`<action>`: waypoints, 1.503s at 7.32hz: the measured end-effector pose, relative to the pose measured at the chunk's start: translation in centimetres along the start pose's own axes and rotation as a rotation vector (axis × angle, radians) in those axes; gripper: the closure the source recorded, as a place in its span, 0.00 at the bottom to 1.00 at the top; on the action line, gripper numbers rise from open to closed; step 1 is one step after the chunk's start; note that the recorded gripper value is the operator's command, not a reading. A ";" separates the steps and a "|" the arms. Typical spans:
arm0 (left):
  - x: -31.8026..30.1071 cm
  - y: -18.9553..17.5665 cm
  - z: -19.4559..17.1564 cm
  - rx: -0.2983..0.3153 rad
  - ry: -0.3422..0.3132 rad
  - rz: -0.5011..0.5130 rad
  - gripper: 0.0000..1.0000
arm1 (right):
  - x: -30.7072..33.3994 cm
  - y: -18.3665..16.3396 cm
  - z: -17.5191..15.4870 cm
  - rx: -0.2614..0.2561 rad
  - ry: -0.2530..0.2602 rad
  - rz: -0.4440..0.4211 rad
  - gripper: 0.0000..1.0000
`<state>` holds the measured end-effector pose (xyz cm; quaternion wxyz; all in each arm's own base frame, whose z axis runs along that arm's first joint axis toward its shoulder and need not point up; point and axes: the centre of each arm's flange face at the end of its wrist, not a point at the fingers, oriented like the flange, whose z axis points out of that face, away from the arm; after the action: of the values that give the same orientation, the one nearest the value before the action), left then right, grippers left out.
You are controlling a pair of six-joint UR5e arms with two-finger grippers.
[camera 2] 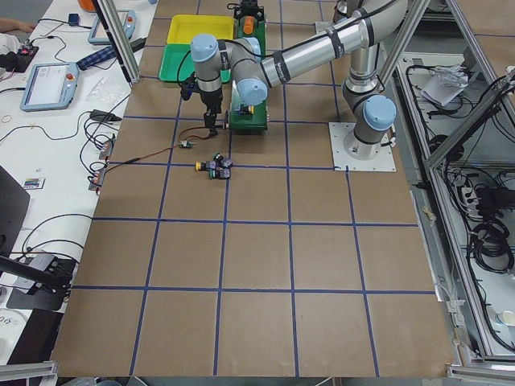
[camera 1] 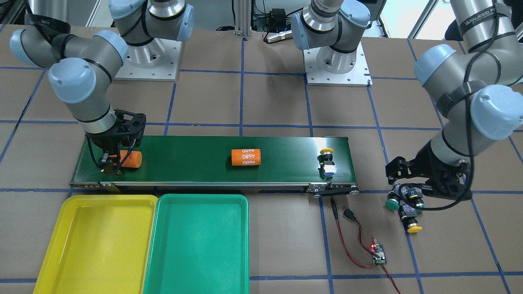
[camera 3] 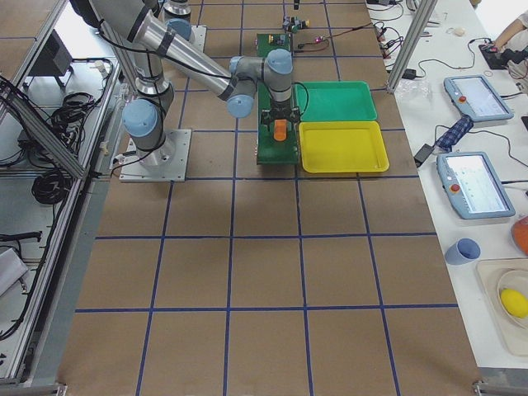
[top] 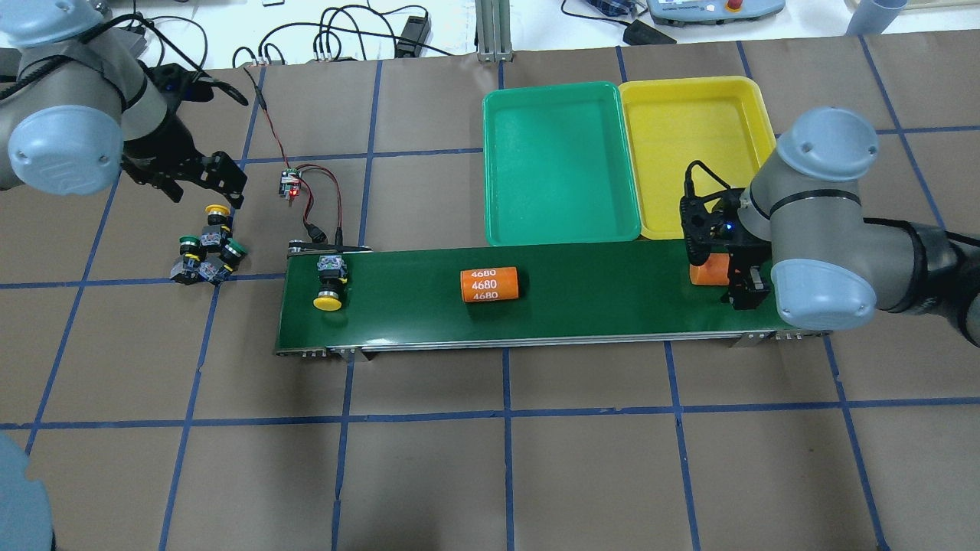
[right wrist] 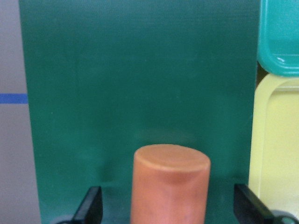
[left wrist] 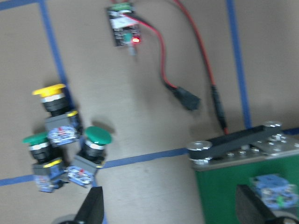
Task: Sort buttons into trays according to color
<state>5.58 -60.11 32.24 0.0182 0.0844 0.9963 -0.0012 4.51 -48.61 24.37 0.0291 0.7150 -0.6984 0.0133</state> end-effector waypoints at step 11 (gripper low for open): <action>-11.5 1.7 13.1 -0.052 0.142 -0.024 0.05 | -0.3 3.8 0.3 0.025 -0.021 0.008 0.00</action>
<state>17.68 -60.42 19.60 -0.0505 0.0719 0.9957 0.0305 0.66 -48.39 24.12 0.0127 0.7125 -0.7015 0.0147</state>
